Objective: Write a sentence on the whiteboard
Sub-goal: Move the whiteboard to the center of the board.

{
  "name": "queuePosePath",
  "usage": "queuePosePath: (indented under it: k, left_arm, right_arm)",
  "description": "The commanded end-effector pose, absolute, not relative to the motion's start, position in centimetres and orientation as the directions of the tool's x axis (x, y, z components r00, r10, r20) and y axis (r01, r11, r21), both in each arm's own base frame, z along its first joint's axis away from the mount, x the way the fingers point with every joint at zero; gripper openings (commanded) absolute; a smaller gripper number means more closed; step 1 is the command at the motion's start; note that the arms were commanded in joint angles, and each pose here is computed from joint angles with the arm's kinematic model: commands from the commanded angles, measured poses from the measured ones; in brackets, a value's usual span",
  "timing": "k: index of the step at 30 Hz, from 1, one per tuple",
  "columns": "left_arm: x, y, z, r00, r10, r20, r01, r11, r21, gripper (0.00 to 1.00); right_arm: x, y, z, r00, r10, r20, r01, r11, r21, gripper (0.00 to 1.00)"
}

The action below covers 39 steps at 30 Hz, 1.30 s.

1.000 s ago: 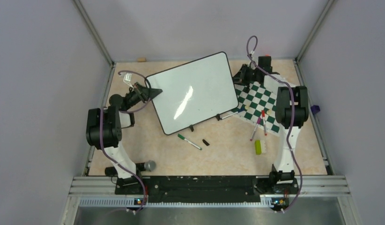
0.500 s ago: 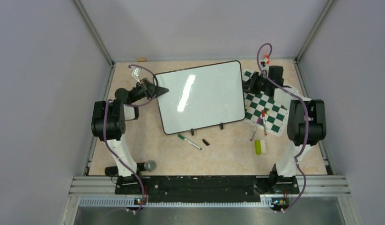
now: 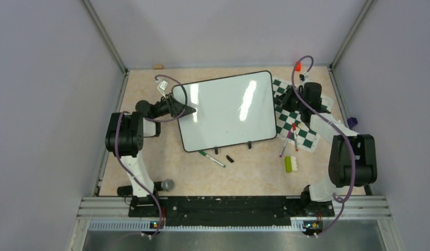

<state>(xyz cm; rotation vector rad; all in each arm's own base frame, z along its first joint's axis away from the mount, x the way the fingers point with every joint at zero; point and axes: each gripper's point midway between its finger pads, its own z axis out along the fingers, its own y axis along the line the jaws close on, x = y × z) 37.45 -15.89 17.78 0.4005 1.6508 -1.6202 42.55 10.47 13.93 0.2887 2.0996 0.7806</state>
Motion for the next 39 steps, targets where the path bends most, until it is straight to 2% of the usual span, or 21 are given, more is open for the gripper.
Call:
queuePosePath:
  k: [1,10,13,17,22,25,29,35,39]
  left_arm:
    - [35.5,-17.4,17.6,-0.608,-0.219,-0.763,0.762,0.107,-0.639,0.99]
    - [37.0,-14.8,19.4,-0.542,-0.333,-0.771,0.745,0.235,-0.625,0.99]
    - [37.8,-13.3,19.6,-0.49,-0.372,-0.788,0.702,0.368,-0.61,0.99]
    - [38.7,-11.1,18.3,-0.427,-0.335,-0.84,0.569,0.622,-0.537,0.99]
    - [38.4,-7.5,18.6,-0.341,-0.374,-0.863,0.356,0.798,-0.487,0.99]
    - [37.4,-6.3,19.6,-0.286,-0.389,-0.876,0.295,0.834,-0.466,0.99]
    - [36.4,-6.3,21.6,-0.244,-0.416,-0.876,0.299,0.827,-0.476,0.99]
    - [35.9,-3.2,23.8,-0.25,-0.501,-0.829,0.053,0.848,-0.528,0.99]
    - [35.1,-4.1,26.8,-0.223,-0.59,-0.776,0.081,0.782,-0.618,0.99]
  right_arm:
    - [41.3,13.5,16.5,-0.628,0.441,-0.641,-0.149,0.741,0.655,0.0]
    - [42.1,11.6,17.5,-0.562,0.473,-0.678,-0.079,0.786,0.613,0.0]
    - [42.5,10.5,17.4,-0.546,0.488,-0.68,-0.035,0.798,0.601,0.0]
    - [43.0,9.0,17.3,-0.526,0.519,-0.674,0.017,0.798,0.602,0.0]
    - [43.5,7.4,18.0,-0.49,0.532,-0.691,0.061,0.811,0.582,0.0]
    - [43.7,7.2,18.5,-0.478,0.536,-0.696,0.059,0.81,0.583,0.0]
    - [43.8,7.1,19.0,-0.471,0.532,-0.704,0.051,0.813,0.58,0.0]
    - [43.3,5.5,19.9,-0.449,0.503,-0.739,0.102,0.85,0.516,0.0]
    - [42.3,4.2,21.3,-0.413,0.494,-0.765,0.145,0.865,0.48,0.0]
